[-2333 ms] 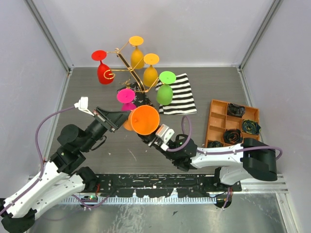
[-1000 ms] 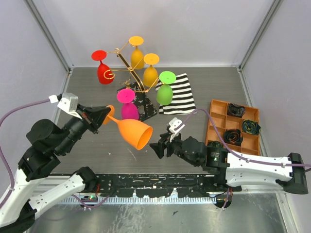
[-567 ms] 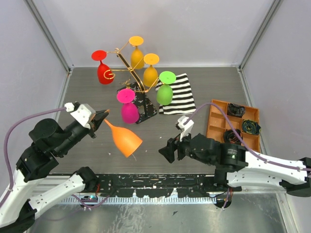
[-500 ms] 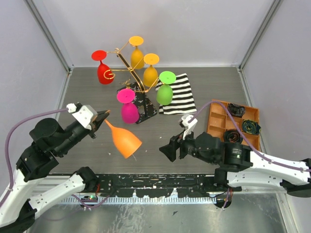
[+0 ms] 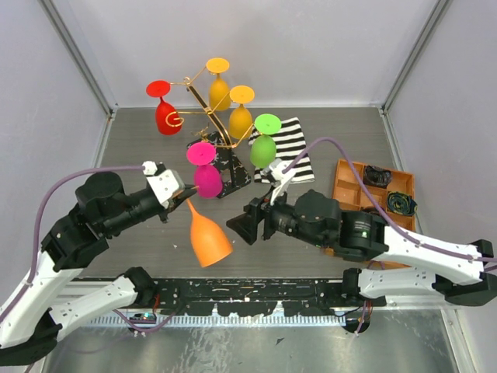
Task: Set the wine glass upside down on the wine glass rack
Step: Turn the wine glass upside down at the wine rack.
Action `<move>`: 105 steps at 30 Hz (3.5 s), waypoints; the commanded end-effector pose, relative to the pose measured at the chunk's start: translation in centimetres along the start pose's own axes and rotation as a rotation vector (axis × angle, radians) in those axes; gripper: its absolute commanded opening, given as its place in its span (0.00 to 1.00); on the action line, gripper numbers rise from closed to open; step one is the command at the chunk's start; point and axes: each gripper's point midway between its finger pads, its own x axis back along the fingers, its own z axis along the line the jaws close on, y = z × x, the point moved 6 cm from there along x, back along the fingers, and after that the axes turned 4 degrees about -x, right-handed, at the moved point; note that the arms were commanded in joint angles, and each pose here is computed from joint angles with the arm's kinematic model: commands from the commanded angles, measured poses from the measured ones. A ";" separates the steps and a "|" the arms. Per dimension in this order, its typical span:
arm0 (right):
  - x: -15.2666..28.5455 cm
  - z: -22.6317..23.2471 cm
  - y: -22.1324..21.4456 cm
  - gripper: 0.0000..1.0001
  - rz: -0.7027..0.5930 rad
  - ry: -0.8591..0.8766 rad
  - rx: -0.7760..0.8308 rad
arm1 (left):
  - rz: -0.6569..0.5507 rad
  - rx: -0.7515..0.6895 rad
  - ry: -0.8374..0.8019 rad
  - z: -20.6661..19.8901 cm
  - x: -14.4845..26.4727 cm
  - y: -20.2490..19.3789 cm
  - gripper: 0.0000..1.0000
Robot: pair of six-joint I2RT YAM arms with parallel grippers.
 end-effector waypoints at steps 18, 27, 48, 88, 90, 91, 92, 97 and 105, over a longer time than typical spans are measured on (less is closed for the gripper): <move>-0.7 0.9 2.4 0.67 -0.361 0.320 0.665 | -0.177 -0.013 -0.321 -3.6 1.0 3.7 0.00; -2.4 1.7 1.7 0.52 -0.465 0.404 0.769 | -0.294 0.004 -0.458 -5.0 1.8 5.7 0.00; -3.5 3.1 0.8 0.30 -0.427 0.509 0.728 | -0.281 0.018 -0.547 -6.0 1.3 5.1 0.00; -3.1 -1.8 7.0 0.01 -0.587 -0.106 1.238 | -0.331 0.447 -0.121 -3.4 0.4 3.3 0.76; -3.0 -1.4 7.3 0.01 -0.613 -0.088 1.240 | -0.329 0.459 -0.113 -3.5 0.2 2.9 0.75; -3.0 -1.2 7.5 0.01 -0.628 -0.080 1.245 | -0.326 0.465 -0.105 -3.5 0.1 2.7 0.74; -3.0 -1.0 7.5 0.01 -0.637 -0.074 1.254 | -0.318 0.468 -0.097 -3.4 0.0 2.4 0.72; -3.2 -0.7 7.5 0.01 -0.651 -0.060 1.302 | -0.288 0.478 -0.092 -3.4 -0.8 2.0 0.64; -3.6 -0.4 7.0 0.01 -0.654 -0.021 1.345 | -0.253 0.476 -0.117 -3.7 -2.1 1.7 0.49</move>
